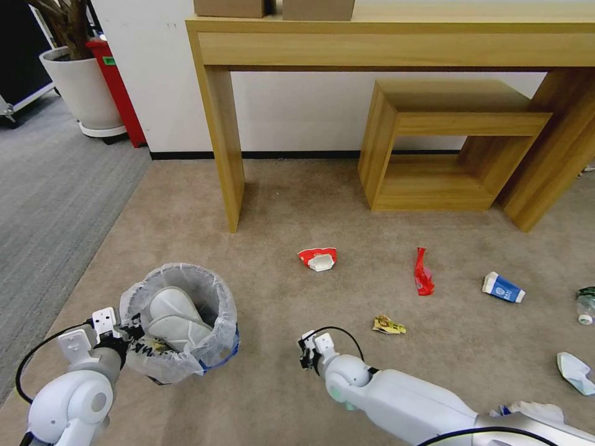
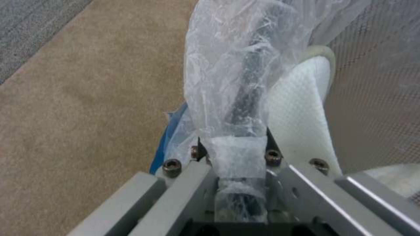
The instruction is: Pick up the trash bin and place the garbage on the floor into it.
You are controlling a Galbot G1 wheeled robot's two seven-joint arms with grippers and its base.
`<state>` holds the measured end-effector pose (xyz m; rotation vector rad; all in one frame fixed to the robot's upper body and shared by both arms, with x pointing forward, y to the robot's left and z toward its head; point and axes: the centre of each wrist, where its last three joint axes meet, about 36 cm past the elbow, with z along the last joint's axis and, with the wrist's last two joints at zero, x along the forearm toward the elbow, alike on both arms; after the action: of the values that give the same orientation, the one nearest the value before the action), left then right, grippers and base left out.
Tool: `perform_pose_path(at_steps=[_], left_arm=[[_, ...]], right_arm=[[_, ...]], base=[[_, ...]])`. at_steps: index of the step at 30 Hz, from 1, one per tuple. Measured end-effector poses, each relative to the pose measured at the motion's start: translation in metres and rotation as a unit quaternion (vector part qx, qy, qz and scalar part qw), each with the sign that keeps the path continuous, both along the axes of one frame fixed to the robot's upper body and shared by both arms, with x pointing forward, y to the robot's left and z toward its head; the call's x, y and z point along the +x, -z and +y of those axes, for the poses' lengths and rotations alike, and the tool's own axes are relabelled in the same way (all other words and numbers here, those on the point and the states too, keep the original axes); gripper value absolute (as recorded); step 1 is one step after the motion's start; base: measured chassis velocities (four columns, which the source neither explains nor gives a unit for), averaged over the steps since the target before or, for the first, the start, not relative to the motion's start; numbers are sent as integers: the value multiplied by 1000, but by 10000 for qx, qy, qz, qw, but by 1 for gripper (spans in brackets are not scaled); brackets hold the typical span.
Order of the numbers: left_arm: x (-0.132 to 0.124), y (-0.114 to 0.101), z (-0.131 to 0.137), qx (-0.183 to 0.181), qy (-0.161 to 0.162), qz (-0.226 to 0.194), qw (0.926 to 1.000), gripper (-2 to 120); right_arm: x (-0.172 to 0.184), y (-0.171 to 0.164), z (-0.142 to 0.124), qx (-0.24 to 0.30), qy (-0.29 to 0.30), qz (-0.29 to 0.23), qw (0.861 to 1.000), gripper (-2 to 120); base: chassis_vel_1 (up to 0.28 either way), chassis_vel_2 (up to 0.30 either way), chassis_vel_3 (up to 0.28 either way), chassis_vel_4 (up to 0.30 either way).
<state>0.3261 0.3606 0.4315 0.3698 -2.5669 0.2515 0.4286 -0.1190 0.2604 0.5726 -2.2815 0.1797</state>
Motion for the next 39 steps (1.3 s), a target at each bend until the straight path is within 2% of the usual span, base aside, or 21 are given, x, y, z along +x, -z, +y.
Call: perform_pose_path(at_steps=[3, 4, 5, 7, 8, 9, 11, 12, 13, 15, 16, 17, 18, 19, 21, 23, 24, 30, 33, 39], left_arm=[[0, -1, 1, 8, 7, 5, 10000, 0], [0, -4, 0, 0, 19, 19, 10000, 0], [0, -4, 0, 0, 19, 19, 10000, 0], [0, -7, 0, -25, 34, 40, 10000, 0], [0, -9, -1, -54, 51, 60, 10000, 0], [0, -9, -1, -54, 51, 60, 10000, 0], [1, -11, -3, -70, 74, 77, 9999, 0], [1, -11, -3, -70, 74, 77, 9999, 0], [1, -12, -4, -77, 87, 78, 9999, 0], [1, -15, -8, -98, 137, 74, 9998, 0], [1, -15, -8, -98, 137, 74, 9998, 0], [1, -16, -10, -106, 157, 71, 9998, 0], [1, -17, -11, -109, 165, 66, 9998, 0], [1, -17, -11, -109, 165, 66, 9998, 0], [1, -21, -14, -138, 196, 39, 9997, 0], [0, -23, -16, -159, 214, 28, 9996, 0], [-1, -28, -18, -199, 254, 3, 9995, 0], [-4, -38, -23, -202, 296, -91, 9993, 0], [-8, -47, -25, -202, 331, -184, 9991, 0], [-12, -53, -25, -198, 334, -249, 9989, 0]], right_arm=[[5, -15, -11, 263, 90, -195, 9994, 0], [10, -35, -25, 624, 99, -518, 9967, 0], [10, -35, -25, 624, 99, -518, 9967, 0], [12, -57, -33, 980, 13, -863, 9914, 0], [13, -78, -37, 1295, -126, -1192, 9843, 0], [13, -78, -37, 1295, -126, -1192, 9843, 0], [14, -111, -41, 1767, -418, -1745, 9678, 0], [14, -111, -41, 1767, -418, -1745, 9678, 0], [14, -122, -41, 1910, -525, -1901, 9616, 0], [12, -157, -37, 2381, -907, -2334, 9384, 0], [12, -157, -37, 2381, -907, -2334, 9384, 0], [11, -171, -33, 2661, -1130, -2480, 9246, 0], [10, -178, -29, 2831, -1295, -2532, 9159, 0], [10, -178, -29, 2831, -1295, -2532, 9159, 0], [8, -192, -20, 3219, -1716, -2573, 8948, 0], [7, -195, -16, 3312, -1842, -2540, 8899, 0], [4, -203, -5, 3429, -2065, -2417, 8840, 0], [5, -222, 25, 3351, -2483, -2192, 8820, 0], [8, -223, 46, 3159, -2605, -2005, 8900, 0], [9, -220, 57, 2942, -2649, -1879, 8989, 0]], base=[[0, 0, 0, 0], [0, 0, 0, 0], [0, 0, 0, 0], [0, 0, 0, 0], [0, 0, 0, 0], [0, 0, 0, 0], [0, 0, 0, 0], [0, 0, 0, 0], [0, 0, 0, 0], [0, 0, 0, 0], [0, 0, 0, 0], [0, 0, 0, 0], [0, 0, 0, 0], [0, 0, 0, 0], [0, 0, 0, 0], [0, 0, 0, 0], [0, 0, 0, 0], [0, 0, 0, 0], [0, 0, 0, 0], [0, 0, 0, 0]])
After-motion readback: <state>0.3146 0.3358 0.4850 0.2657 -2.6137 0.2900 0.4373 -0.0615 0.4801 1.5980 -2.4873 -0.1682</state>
